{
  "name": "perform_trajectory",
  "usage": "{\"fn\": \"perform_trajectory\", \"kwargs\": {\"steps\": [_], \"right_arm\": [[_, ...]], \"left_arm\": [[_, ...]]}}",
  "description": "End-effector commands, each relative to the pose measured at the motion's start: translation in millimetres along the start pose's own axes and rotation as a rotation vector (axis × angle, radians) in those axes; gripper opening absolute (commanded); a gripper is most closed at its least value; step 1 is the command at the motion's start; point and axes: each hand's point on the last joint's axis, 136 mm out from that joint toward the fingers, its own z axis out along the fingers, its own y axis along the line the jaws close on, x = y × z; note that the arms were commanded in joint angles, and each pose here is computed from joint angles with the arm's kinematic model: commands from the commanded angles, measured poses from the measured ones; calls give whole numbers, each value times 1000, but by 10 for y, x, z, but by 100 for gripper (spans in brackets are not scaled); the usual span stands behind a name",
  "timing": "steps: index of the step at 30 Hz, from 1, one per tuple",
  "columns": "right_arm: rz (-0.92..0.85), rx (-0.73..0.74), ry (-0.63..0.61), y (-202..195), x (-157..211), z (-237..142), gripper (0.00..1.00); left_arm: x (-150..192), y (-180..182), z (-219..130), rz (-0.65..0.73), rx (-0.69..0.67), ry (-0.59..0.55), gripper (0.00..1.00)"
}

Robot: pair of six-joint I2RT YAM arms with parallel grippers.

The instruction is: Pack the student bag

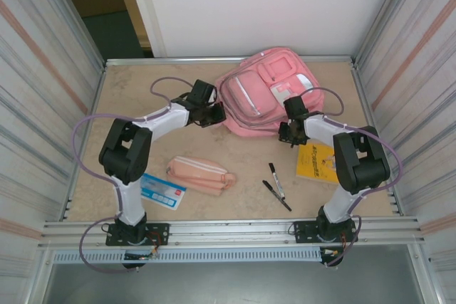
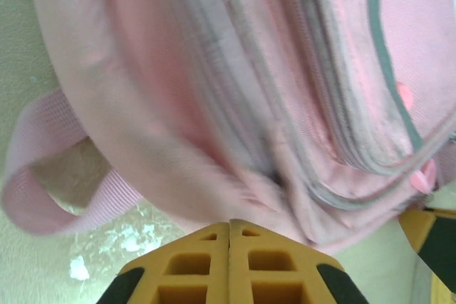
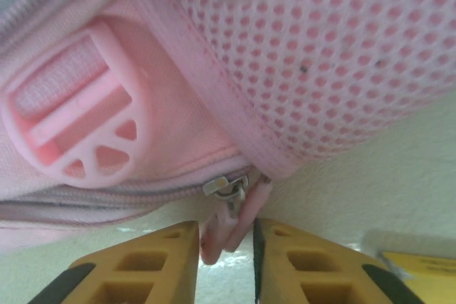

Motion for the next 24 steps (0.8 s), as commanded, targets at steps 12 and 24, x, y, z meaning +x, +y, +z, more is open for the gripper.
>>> {"fn": "perform_trajectory", "kwargs": {"steps": [12,24], "right_arm": [[12,-115,-25,167,-50,-363,21],[6,-111,50,223,23,62,18]], "left_arm": [[-88,-270,-350,54,70,-28,27],[-276,391,141,-81,-55,-18,48]]}}
